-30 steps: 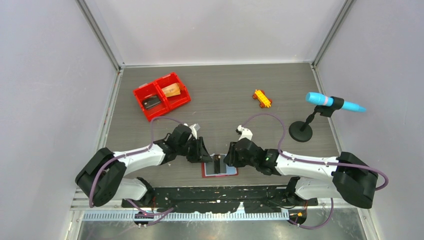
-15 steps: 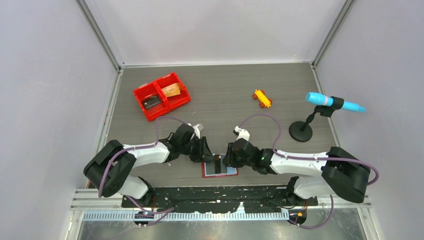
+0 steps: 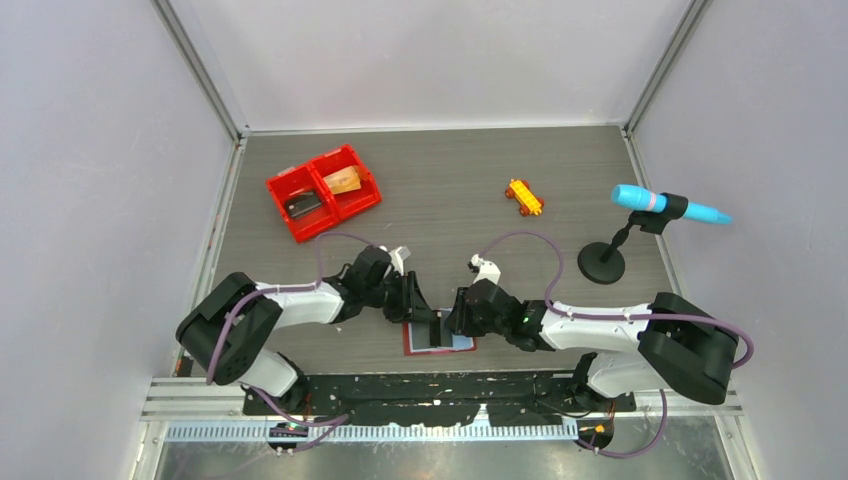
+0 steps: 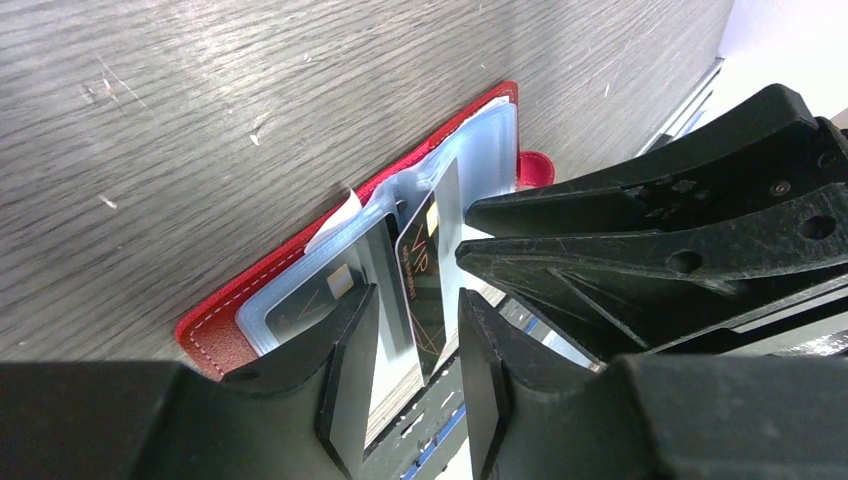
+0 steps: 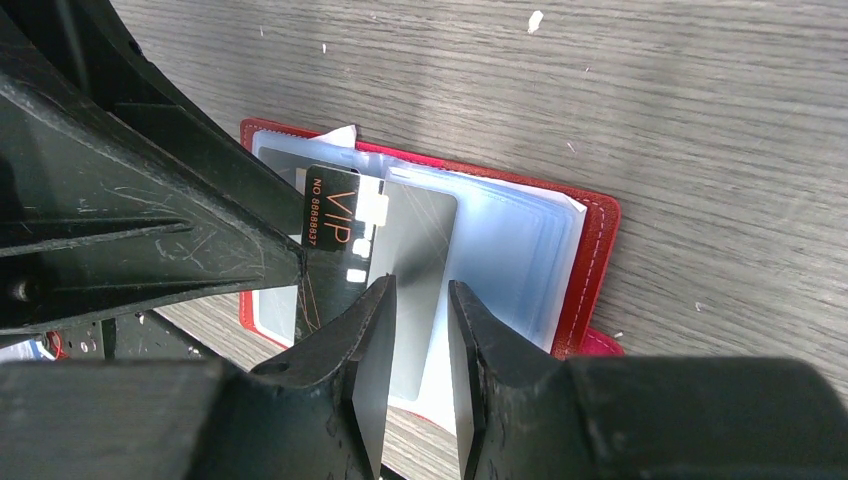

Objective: Take the credit cards out of the card holder
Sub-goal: Remove the credit card from the card holder.

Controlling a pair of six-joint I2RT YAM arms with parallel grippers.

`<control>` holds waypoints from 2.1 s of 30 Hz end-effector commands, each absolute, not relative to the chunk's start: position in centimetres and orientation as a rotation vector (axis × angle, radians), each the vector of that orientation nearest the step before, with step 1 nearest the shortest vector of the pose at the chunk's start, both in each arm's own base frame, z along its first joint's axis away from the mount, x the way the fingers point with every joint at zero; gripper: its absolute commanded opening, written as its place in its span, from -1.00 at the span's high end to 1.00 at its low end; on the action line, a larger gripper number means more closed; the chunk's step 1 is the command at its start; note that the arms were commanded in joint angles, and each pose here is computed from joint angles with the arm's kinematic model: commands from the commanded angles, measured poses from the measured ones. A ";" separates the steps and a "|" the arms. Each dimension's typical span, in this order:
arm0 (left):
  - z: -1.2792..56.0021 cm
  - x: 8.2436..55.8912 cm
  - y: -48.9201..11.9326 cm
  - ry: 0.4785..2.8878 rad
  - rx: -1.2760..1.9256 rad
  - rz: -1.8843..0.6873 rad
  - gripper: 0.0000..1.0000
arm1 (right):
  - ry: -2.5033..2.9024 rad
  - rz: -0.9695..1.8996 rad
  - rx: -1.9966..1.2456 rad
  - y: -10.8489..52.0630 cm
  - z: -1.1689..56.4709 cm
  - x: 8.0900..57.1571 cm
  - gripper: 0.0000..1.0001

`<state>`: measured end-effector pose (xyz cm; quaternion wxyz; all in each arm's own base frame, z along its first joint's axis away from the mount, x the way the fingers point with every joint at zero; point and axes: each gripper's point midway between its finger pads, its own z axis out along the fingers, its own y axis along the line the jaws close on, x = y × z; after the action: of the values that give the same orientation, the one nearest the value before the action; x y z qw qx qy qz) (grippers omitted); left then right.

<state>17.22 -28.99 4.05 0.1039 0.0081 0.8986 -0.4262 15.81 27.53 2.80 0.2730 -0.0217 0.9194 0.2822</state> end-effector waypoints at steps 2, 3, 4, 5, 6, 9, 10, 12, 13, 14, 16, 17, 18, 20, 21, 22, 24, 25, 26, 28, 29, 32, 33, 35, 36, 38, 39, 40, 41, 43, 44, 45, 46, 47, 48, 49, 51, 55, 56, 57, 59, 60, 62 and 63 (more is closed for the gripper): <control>6.1 18.3 -30.5 2.565 0.049 -1.354 0.32 | 2.473 0.766 -0.048 27.4 2.7 15.6 0.34; 6.0 18.3 -30.5 2.568 0.041 -1.351 0.36 | 2.472 0.765 -0.048 27.4 2.7 15.7 0.34; 5.9 18.2 -30.5 2.571 0.036 -1.354 0.39 | 2.471 0.766 -0.048 27.4 2.7 15.7 0.34; 6.0 18.2 -30.6 2.566 0.038 -1.364 0.42 | 2.471 0.768 -0.047 27.4 2.8 15.7 0.34; 6.1 18.1 -30.7 2.564 0.035 -1.371 0.47 | 2.469 0.769 -0.050 27.4 2.8 15.7 0.34; 6.5 18.1 -30.4 2.554 0.024 -1.366 0.78 | 2.464 0.770 -0.051 27.4 3.0 15.7 0.34; 6.2 17.9 -30.0 2.577 0.012 -1.335 0.87 | 2.461 0.770 -0.051 27.4 3.1 15.7 0.34; 6.4 18.0 -29.6 2.571 0.014 -1.296 1.00 | 2.455 0.772 -0.050 27.4 3.3 15.8 0.33; 6.6 18.1 -29.5 2.560 0.015 -1.291 1.00 | 2.450 0.773 -0.049 27.3 3.5 15.8 0.33; 6.8 18.1 -29.4 2.552 0.016 -1.288 1.00 | 2.449 0.771 -0.049 27.3 3.5 15.8 0.32; 7.2 18.1 -29.3 2.535 0.022 -1.289 1.00 | 2.444 0.775 -0.049 27.3 3.6 15.8 0.32; 7.4 18.1 -29.2 2.529 0.019 -1.291 1.00 | 2.442 0.778 -0.050 27.3 3.7 15.8 0.32; 7.5 18.1 -29.2 2.525 0.016 -1.293 1.00 | 2.440 0.777 -0.048 27.3 3.7 15.9 0.32; 7.8 18.0 -29.1 2.518 0.013 -1.292 1.00 | 2.437 0.780 -0.051 27.3 3.9 15.9 0.32; 7.7 18.0 -28.9 2.520 0.008 -1.283 1.00 | 2.432 0.784 -0.054 27.3 4.1 15.9 0.31; 7.7 17.9 -28.8 2.524 0.006 -1.272 1.00 | 2.428 0.787 -0.058 27.4 4.2 15.9 0.30; 7.7 17.9 -28.3 2.527 -0.001 -1.247 1.00 | 2.406 0.808 -0.067 27.5 4.9 16.0 0.26; 7.7 17.9 -28.1 2.525 -0.006 -1.234 1.00 | 2.396 0.810 -0.081 27.5 5.2 16.0 0.24; 7.8 17.9 -27.8 2.518 -0.011 -1.219 1.00 | 2.377 0.823 -0.087 27.6 5.8 16.1 0.19; 8.1 18.0 -27.3 2.507 -0.012 -1.189 1.00 | 2.341 0.837 -0.108 27.6 6.8 16.3 0.10; 8.3 18.0 -27.2 2.499 -0.007 -1.181 1.00 | 2.324 0.845 -0.125 27.7 7.2 16.4 0.08; 9.2 18.0 -26.9 2.469 -0.006 -1.180 1.00 | 2.259 0.909 -0.163 28.4 9.0 16.5 -0.17; 9.5 18.0 -26.8 2.460 -0.007 -1.183 1.00 | 2.251 0.933 -0.175 28.7 9.4 16.3 -0.23; 10.3 18.1 -26.7 2.435 -0.010 -1.194 1.00 | 2.222 0.986 -0.195 29.3 10.2 16.1 -0.46; 10.8 18.0 -26.7 2.417 -0.010 -1.205 1.00 | 2.202 1.036 -0.212 29.8 10.7 15.8 -0.53; 11.9 18.0 -26.7 2.380 -0.011 -1.227 1.00 | 2.168 1.116 -0.222 30.6 11.5 15.4 -0.65; 12.4 18.0 -26.6 2.359 -0.014 -1.236 1.00 | 2.154 1.135 -0.218 30.8 11.7 15.4 -0.70; 12.8 18.0 -26.5 2.344 -0.021 -1.239 1.00 | 2.133 1.162 -0.209 31.0 12.0 15.4 -0.73; 13.3 18.0 -26.3 2.325 -0.029 -1.239 1.00 | 2.126 1.168 -0.208 31.0 12.1 15.4 -0.84; 13.8 18.1 -25.8 2.304 -0.054 -1.228 1.00 | 2.113 1.180 -0.204 31.2 12.5 15.5 -0.96; 14.0 18.0 -25.6 2.298 -0.063 -1.225 1.00 | 2.111 1.181 -0.206 31.3 12.6 15.5 -0.98; 14.1 18.0 -25.5 2.288 -0.072 -1.223 1.00 | 2.111 1.180 -0.207 31.3 12.6 15.5 -0.99; 14.4 18.0 -25.3 2.277 -0.083 -1.224 1.00 | 2.113 1.181 -0.208 31.4 12.7 15.5 -0.99; 14.6 18.1 -25.2 2.270 -0.091 -1.221 1.00 | 2.112 1.181 -0.207 31.4 12.8 15.6 -0.97; 14.7 18.1 -25.1 2.265 -0.098 -1.220 1.00 | 2.106 1.187 -0.209 31.6 13.1 15.6 -0.96; 14.8 18.1 -25.1 2.261 -0.102 -1.219 1.00 | 2.107 1.188 -0.211 31.7 13.1 15.6 -0.95; 15.0 18.2 -25.1 2.255 -0.107 -1.222 1.00 | 2.103 1.195 -0.226 32.2 13.4 15.4 -0.95; 15.1 18.3 -25.2 2.257 -0.114 -1.223 1.00 | 2.110 1.183 -0.265 33.3 13.7 14.9 -0.97; 15.0 18.3 -25.1 2.259 -0.116 -1.220 1.00 | 2.102 1.171 -0.257 33.5 14.1 15.2 -0.98; 14.9 18.4 -25.1 2.261 -0.119 -1.216 1.00 | 2.120 1.153 -0.269 33.7 13.6 14.9 -0.98; 14.5 18.4 -25.1 2.274 -0.125 -1.206 1.00 | 2.143 1.102 -0.262 33.8 13.2 15.1 -1.00; 14.3 18.3 -25.1 2.280 -0.126 -1.205 1.00 | 2.140 1.076 -0.248 33.9 13.5 15.5 -1.00; 14.3 18.4 -25.2 2.278 -0.133 -1.213 1.00 | 2.172 1.019 -0.255 34.0 12.7 15.6 -0.97; 14.2 18.4 -25.2 2.280 -0.136 -1.216 1.00 | 2.184 0.996 -0.260 33.9 12.5 15.6 -0.95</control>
<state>18.00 -25.17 14.24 0.2695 -0.0407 0.8503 -0.4502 14.30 33.50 11.78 0.3292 -0.1056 0.8391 0.4199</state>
